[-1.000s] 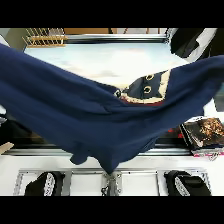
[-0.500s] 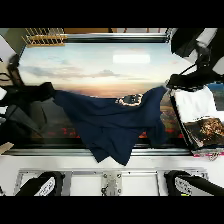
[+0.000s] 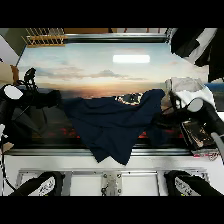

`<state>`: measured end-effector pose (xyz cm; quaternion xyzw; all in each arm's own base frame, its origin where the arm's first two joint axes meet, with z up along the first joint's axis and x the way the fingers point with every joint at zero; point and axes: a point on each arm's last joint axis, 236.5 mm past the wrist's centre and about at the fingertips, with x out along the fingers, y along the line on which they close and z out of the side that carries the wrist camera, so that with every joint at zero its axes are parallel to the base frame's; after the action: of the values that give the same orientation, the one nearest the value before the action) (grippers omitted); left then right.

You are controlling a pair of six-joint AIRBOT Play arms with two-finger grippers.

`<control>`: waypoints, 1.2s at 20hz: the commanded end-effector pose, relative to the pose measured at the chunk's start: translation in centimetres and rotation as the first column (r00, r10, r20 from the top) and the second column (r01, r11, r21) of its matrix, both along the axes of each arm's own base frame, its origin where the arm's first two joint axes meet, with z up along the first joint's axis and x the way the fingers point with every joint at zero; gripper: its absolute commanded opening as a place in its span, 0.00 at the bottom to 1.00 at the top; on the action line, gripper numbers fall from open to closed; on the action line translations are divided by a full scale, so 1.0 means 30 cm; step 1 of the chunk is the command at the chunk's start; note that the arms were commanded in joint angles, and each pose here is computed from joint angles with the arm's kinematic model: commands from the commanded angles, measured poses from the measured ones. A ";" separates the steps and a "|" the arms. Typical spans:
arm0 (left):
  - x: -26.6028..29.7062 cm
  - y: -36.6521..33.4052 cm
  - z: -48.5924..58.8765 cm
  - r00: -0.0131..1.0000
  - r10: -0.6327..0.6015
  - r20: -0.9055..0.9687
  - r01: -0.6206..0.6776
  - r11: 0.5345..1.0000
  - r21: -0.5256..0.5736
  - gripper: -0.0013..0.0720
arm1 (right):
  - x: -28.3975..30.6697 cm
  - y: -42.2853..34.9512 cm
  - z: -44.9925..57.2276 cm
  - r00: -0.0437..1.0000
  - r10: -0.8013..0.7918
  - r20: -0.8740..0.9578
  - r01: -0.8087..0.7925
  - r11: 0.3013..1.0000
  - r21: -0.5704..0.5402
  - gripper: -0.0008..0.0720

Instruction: Fold the clothes and pants, and hang the long-sleeved shirts on hangers.

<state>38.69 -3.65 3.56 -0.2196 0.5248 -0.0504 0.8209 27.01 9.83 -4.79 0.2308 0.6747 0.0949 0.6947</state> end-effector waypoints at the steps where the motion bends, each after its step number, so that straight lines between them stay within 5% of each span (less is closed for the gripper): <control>1: 0.002 0.011 -0.007 1.000 0.007 -0.002 -0.007 1.000 0.003 0.03 | -0.114 0.109 -0.158 0.996 -0.077 -0.055 0.081 0.993 0.080 0.70; 9: 0.002 0.011 -0.007 1.000 0.006 -0.002 -0.006 1.000 0.003 0.03 | -0.076 0.277 -0.191 0.999 -0.031 0.034 0.027 0.995 0.101 0.67; 11: 0.003 0.011 -0.007 1.000 0.007 -0.002 -0.007 1.000 0.004 0.03 | -0.076 0.275 -0.191 0.999 -0.009 0.048 0.004 0.995 0.096 0.26; 13: 0.002 0.012 -0.007 1.000 0.007 -0.002 -0.007 1.000 0.004 0.03 | -0.070 0.275 -0.187 0.997 0.019 0.068 -0.025 0.996 0.091 0.03; 19: 0.073 0.153 0.315 0.973 0.089 0.211 -0.097 0.995 0.030 0.03 | 0.151 0.081 0.244 0.914 0.210 0.347 -0.170 0.975 -0.142 0.03; 21: 0.058 0.206 0.634 0.898 0.118 0.424 -0.151 0.987 0.046 0.03 | 0.248 -0.038 0.583 0.819 0.205 0.537 -0.084 0.967 -0.240 0.03; 24: -0.083 0.190 1.077 0.709 0.110 0.697 -0.198 0.979 0.047 0.03 | 0.264 -0.126 1.148 0.552 0.154 0.819 0.084 0.968 -0.239 0.03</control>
<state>39.97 2.06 24.59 -0.2040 0.2977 -0.0262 0.9322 35.97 9.82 16.08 0.0974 0.4145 0.1574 0.8910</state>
